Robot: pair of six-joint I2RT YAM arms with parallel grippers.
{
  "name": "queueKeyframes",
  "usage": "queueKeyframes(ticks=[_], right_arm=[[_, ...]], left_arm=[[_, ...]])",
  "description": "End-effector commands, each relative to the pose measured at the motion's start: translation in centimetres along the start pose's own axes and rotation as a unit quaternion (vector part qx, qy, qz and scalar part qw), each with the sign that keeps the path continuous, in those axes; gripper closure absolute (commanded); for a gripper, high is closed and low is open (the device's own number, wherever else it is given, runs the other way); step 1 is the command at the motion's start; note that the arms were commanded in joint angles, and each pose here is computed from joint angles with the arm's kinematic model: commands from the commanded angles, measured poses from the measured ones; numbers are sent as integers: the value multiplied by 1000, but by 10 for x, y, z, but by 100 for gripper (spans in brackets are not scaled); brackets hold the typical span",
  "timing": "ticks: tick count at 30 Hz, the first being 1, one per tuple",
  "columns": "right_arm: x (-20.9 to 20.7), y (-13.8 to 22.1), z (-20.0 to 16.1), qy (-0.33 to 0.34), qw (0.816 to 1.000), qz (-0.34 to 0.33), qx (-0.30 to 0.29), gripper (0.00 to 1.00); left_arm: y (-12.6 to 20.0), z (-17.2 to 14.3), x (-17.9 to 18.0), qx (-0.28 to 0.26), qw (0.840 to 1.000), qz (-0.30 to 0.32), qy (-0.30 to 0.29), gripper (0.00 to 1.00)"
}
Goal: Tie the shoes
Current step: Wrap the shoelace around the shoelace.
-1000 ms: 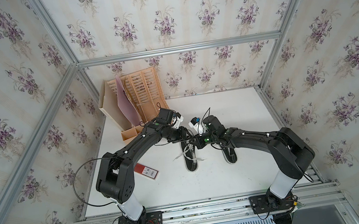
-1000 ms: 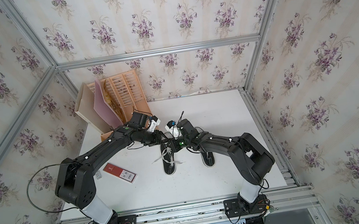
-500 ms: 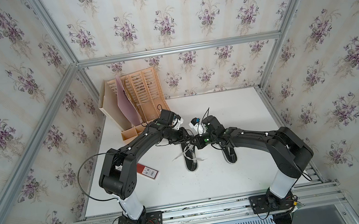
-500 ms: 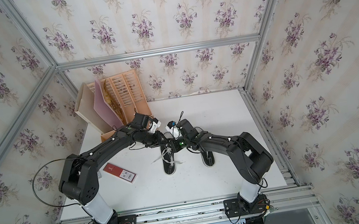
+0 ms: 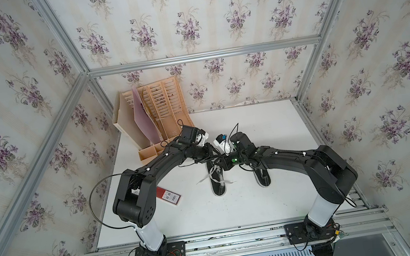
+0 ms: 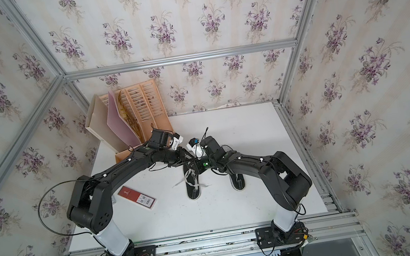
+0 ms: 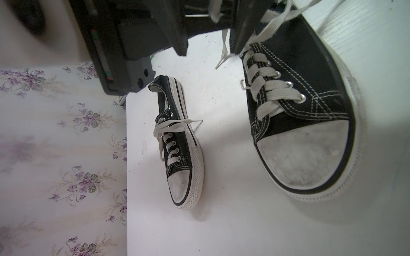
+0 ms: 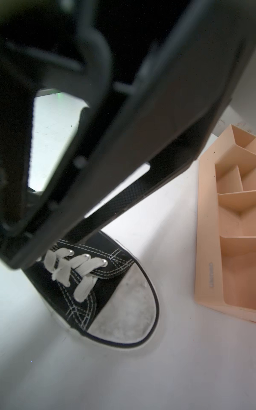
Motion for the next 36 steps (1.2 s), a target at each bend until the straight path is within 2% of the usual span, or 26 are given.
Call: queueKeyframes(ticks=[1,4,11,14,17,20,22,25,30,36], right_arm=[[2,-1,11,4,1000,5,-19,100],[1,-1,13,1,1000,2,-20,100],[-1,-1,16,-12,1000,-6,-27,100],[1,1,16,-12,1000,-2,-26,94],[1,9,12,-3,1000,-17,-15,80],[-2,22,0,5,999,-40,2,67],[-2,30,-9,9,999,-51,18,64],[6,36,-23,33,996,-69,53,63],[29,23,-47,99,982,-98,130,66],[35,1,-46,151,965,-125,173,67]], left_arm=[[2,-5,-2,12,1000,-5,-3,62],[2,-9,1,17,1000,2,-1,63],[3,-15,8,29,999,21,-4,79],[4,-14,7,28,999,22,-10,91],[6,-13,7,25,999,25,-13,100],[8,-12,11,22,999,28,-9,100],[10,-11,15,19,999,26,-1,100],[12,-9,21,18,1000,20,7,100],[14,-5,32,18,1000,1,23,100],[8,-6,51,30,999,-15,40,100]])
Point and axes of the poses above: each gripper's point midway between its finger pads, its own y axis back along the fingers, its own x axis along the line the jaws close on, z = x × y, the point moved 2 cm from there along y, back along the fingers
